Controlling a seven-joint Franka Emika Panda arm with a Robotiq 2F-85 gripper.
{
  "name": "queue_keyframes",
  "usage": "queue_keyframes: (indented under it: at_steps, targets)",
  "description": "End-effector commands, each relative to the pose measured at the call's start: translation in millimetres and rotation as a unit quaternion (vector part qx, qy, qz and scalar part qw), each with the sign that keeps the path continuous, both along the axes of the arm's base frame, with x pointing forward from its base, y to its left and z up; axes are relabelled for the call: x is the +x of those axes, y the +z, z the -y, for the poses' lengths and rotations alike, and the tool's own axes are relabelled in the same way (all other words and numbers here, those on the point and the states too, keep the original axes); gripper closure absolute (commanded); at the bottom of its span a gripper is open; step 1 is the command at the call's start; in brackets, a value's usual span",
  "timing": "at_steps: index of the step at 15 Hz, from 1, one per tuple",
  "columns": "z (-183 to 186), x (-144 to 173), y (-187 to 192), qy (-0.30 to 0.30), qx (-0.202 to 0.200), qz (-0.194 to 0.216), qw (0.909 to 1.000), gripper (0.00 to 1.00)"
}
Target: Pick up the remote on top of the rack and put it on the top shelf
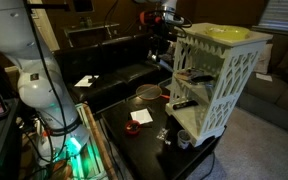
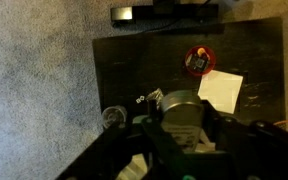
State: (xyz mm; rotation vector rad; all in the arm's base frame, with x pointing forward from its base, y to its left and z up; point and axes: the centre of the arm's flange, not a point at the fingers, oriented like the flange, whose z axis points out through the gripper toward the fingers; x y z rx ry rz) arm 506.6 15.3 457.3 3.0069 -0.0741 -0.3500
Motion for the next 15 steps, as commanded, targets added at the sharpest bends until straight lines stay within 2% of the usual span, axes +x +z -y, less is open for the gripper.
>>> queue_keyframes:
  at_steps: [1,4,5,7,11,14,15]
  targets:
    - [0,1,-2,-0.014,-0.003,0.008,0.9999,0.55]
    - [1,2,0,-0.027,-0.005,0.016,0.9995,0.55]
    - [-3,4,3,-0.038,-0.009,0.033,0.9987,0.8]
    - [-6,3,-7,-0.065,0.001,0.084,0.9943,0.8]
    - [3,-10,-42,-0.118,-0.009,0.186,0.9755,0.8]
    - [17,-23,-71,-0.169,-0.016,0.239,0.9562,0.8]
    - [17,-9,-69,-0.164,0.0,0.224,0.9607,0.8]
